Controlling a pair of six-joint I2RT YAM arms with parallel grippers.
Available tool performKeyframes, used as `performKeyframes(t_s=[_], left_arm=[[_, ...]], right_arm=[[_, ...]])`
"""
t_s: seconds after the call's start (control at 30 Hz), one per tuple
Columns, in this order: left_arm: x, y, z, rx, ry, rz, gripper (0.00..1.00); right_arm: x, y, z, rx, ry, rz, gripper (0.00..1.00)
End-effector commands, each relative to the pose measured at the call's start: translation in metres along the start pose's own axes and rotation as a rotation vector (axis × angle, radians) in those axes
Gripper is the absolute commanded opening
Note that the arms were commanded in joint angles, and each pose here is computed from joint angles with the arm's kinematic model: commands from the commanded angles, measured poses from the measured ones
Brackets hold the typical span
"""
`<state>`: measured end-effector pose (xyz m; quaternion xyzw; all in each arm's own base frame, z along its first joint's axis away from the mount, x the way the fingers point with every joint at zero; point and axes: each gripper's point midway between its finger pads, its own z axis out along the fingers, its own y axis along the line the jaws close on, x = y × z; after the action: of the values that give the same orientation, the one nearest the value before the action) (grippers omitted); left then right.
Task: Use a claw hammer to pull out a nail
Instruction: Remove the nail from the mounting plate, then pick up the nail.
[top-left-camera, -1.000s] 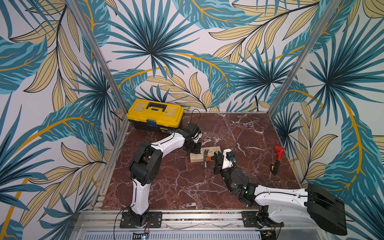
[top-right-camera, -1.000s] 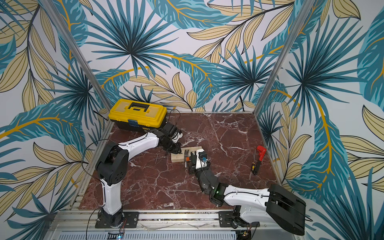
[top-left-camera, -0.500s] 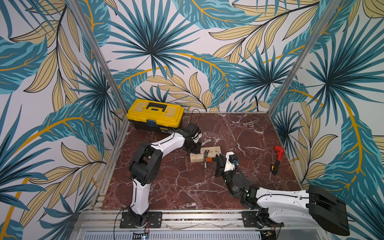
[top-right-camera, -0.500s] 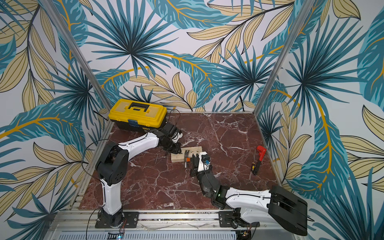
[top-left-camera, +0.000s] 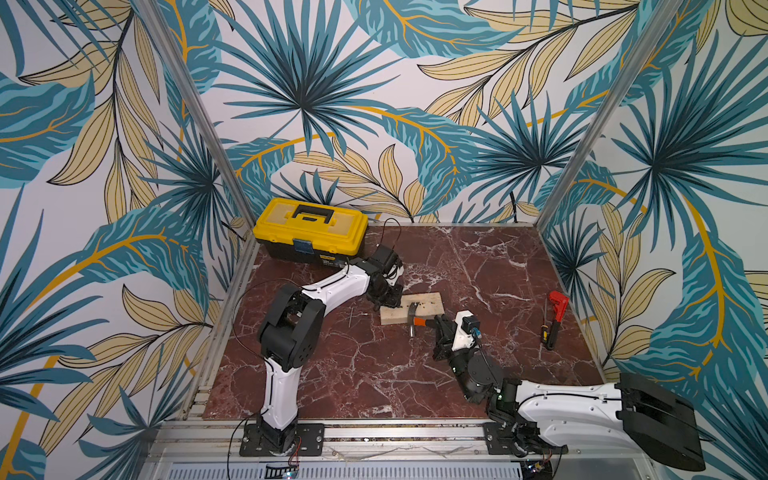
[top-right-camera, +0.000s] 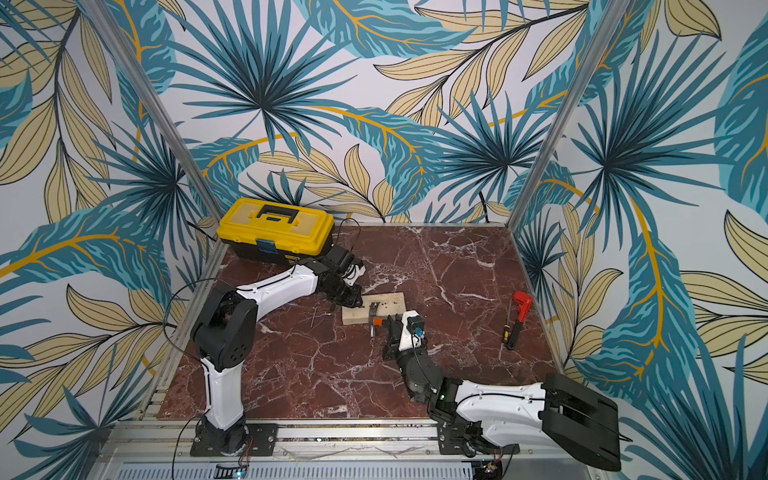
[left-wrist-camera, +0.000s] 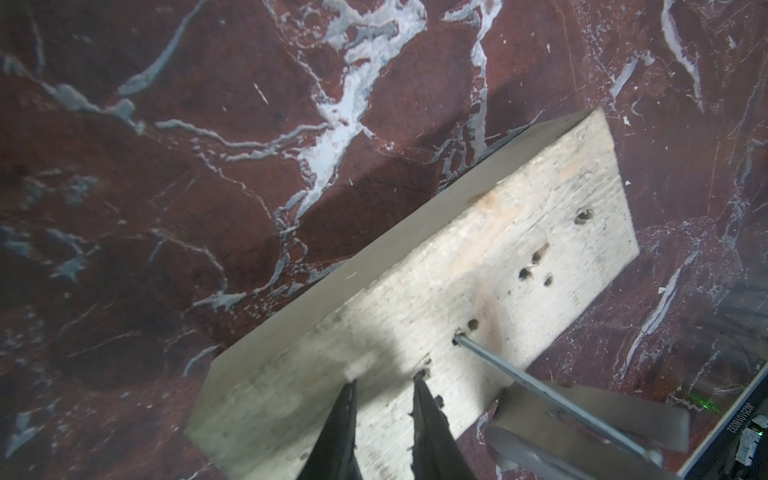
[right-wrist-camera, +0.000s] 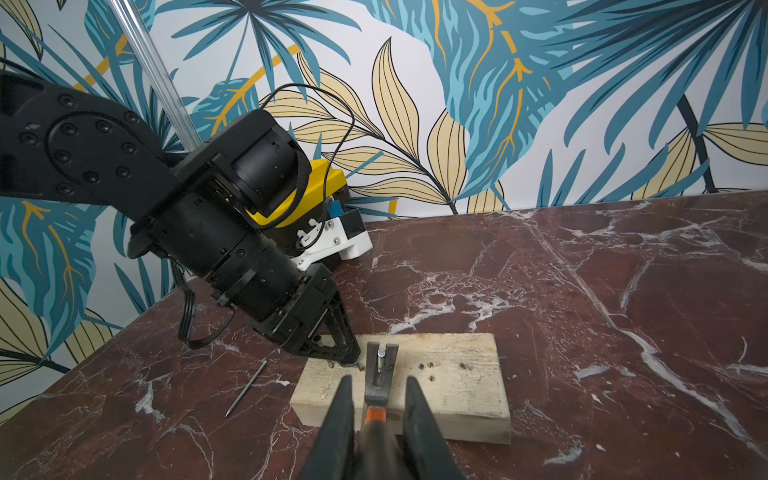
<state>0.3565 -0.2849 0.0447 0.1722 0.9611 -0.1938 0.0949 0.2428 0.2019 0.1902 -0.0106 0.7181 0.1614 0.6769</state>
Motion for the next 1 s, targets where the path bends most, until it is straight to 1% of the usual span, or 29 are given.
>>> performKeyframes(t_s=[0.0, 0.3, 0.47, 0.57, 0.73, 0.83, 0.97], left_arm=[[0.185, 0.072, 0.074, -0.243, 0.62, -0.143, 0.25], [0.188, 0.07, 0.074, -0.24, 0.625, -0.147, 0.25], [0.186, 0.07, 0.074, -0.241, 0.618, -0.146, 0.25], [0.178, 0.068, 0.07, -0.24, 0.593, -0.135, 0.26], [0.148, 0.058, 0.056, -0.228, 0.496, -0.1, 0.27], [0.12, 0.046, 0.043, -0.209, 0.411, -0.063, 0.27], [0.082, 0.028, 0.023, -0.172, 0.296, -0.005, 0.28]], right_arm=[[0.06, -0.042, -0.013, 0.115, 0.175, -0.31, 0.0], [0.051, -0.046, -0.02, 0.125, 0.144, -0.3, 0.0], [0.033, -0.042, -0.023, 0.112, 0.106, -0.291, 0.0], [0.016, -0.034, -0.024, 0.089, 0.098, -0.299, 0.0], [-0.025, -0.026, -0.027, 0.077, 0.076, -0.313, 0.0], [-0.047, -0.02, -0.028, 0.062, 0.077, -0.33, 0.0], [-0.067, -0.011, -0.028, 0.051, 0.115, -0.366, 0.0]])
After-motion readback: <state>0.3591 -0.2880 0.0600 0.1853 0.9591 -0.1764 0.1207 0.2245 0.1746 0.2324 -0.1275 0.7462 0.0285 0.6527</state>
